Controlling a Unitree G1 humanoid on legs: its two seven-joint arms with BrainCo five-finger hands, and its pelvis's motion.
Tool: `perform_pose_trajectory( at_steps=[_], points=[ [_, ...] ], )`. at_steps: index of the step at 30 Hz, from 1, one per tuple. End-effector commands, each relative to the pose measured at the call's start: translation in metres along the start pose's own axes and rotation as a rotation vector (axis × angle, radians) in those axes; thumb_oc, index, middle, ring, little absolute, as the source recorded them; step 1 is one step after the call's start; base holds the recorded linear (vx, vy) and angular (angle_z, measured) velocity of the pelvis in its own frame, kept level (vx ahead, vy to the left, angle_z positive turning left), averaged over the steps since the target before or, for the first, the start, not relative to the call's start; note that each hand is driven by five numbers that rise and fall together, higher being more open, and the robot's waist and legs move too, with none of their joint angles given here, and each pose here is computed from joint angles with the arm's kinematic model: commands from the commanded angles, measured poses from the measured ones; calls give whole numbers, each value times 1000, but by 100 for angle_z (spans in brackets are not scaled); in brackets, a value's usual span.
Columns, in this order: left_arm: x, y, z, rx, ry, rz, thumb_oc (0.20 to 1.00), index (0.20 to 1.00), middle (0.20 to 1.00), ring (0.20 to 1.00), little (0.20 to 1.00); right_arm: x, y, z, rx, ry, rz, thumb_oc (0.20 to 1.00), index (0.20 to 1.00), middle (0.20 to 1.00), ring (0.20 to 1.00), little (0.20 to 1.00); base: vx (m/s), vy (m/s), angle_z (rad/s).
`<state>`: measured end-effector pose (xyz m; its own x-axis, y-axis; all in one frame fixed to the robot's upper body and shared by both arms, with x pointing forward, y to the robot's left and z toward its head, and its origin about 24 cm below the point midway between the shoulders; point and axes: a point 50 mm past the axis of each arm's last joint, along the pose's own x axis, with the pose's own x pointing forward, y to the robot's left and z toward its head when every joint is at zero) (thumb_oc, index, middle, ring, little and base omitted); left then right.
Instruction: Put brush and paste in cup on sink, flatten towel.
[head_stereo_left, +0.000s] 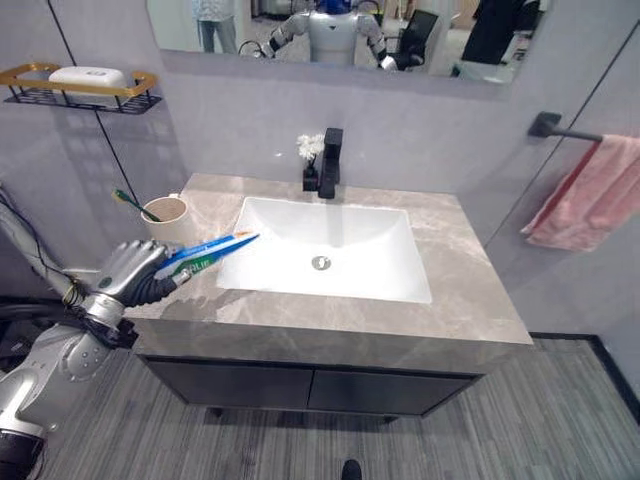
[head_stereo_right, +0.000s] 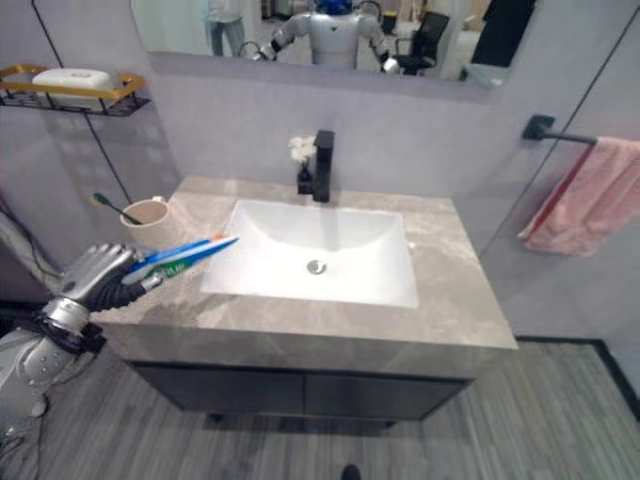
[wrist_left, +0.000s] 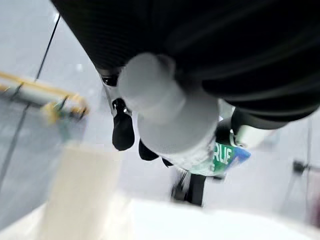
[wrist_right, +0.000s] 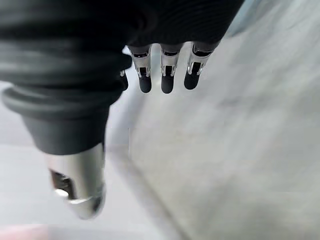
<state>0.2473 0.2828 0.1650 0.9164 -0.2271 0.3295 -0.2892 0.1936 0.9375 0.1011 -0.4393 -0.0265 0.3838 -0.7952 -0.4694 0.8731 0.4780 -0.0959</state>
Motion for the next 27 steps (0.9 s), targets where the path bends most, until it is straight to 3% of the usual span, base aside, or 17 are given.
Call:
perform_pose_trajectory(
  at_steps=[1, 2, 5, 9, 11, 12, 13, 14, 16, 19, 20, 21, 22, 23, 27],
  points=[
    [23, 58, 18, 69, -115, 354, 200, 200, 200, 200, 200, -11, 37, 89, -47, -464, 40, 1000, 1000, 1000, 1000, 1000, -27, 22, -17],
    [23, 58, 18, 70, -117, 355, 200, 200, 200, 200, 200, -12, 37, 88, -50, -464, 35, 1000, 1000, 1000, 1000, 1000, 15, 38, -14],
    [30, 76, 26, 138, -159, 443, 200, 200, 200, 200, 200, -66, 83, 167, -113, -919, 165, 1000, 1000, 1000, 1000, 1000, -14, 33, -13],
    [34, 86, 34, 149, -200, 490, 200, 200, 200, 200, 200, -102, 113, 189, -140, -1105, 298, 1000, 1000, 1000, 1000, 1000, -18, 21, -15],
    [44, 95, 50, 135, -285, 520, 200, 200, 200, 200, 200, -135, 152, 200, -180, -1206, 574, 1000, 1000, 1000, 1000, 1000, -26, 14, -8],
    [47, 97, 55, 126, -305, 527, 200, 200, 200, 200, 200, -146, 166, 199, -191, -1213, 689, 1000, 1000, 1000, 1000, 1000, -31, 6, -7],
    [48, 98, 54, 127, -304, 529, 200, 200, 200, 200, 200, -146, 166, 200, -189, -1212, 692, 1000, 1000, 1000, 1000, 1000, -8, 18, -6],
    [53, 98, 68, 72, -361, 542, 200, 200, 200, 200, 200, -169, 196, 192, -198, -1185, 950, 1000, 1000, 1000, 1000, 1000, -41, -3, -6],
    [55, 98, 73, 46, -383, 541, 200, 200, 200, 200, 200, -175, 209, 188, -187, -1150, 1040, 1000, 1000, 1000, 1000, 1000, -36, 0, -5],
    [64, 95, 94, -37, -476, 527, 200, 200, 200, 200, 200, -221, 259, 168, -187, -1068, 1422, 1000, 1000, 1000, 1000, 1000, -31, 15, 0],
    [64, 95, 94, -34, -473, 528, 200, 200, 200, 200, 200, -222, 260, 168, -186, -1068, 1425, 1000, 1000, 1000, 1000, 1000, -31, 29, 3],
    [66, 92, 101, -69, -500, 527, 200, 200, 200, 200, 200, -263, 281, 157, -140, -1090, 1619, 1000, 1000, 1000, 1000, 1000, 0, 0, 0],
    [66, 93, 101, -66, -498, 529, 200, 200, 200, 200, 200, -264, 281, 157, -139, -1092, 1621, 1000, 1000, 1000, 1000, 1000, -14, 31, -1],
    [67, 93, 109, -82, -532, 541, 200, 200, 200, 200, 200, -292, 291, 152, -16, -1063, 1755, 1000, 1000, 1000, 1000, 1000, 0, 0, 0],
    [65, 85, 119, -159, -574, 527, 200, 200, 200, 200, 200, -335, 306, 139, 179, -961, 1956, 1000, 1000, 1000, 1000, 1000, -4, 15, 12]
  ],
)
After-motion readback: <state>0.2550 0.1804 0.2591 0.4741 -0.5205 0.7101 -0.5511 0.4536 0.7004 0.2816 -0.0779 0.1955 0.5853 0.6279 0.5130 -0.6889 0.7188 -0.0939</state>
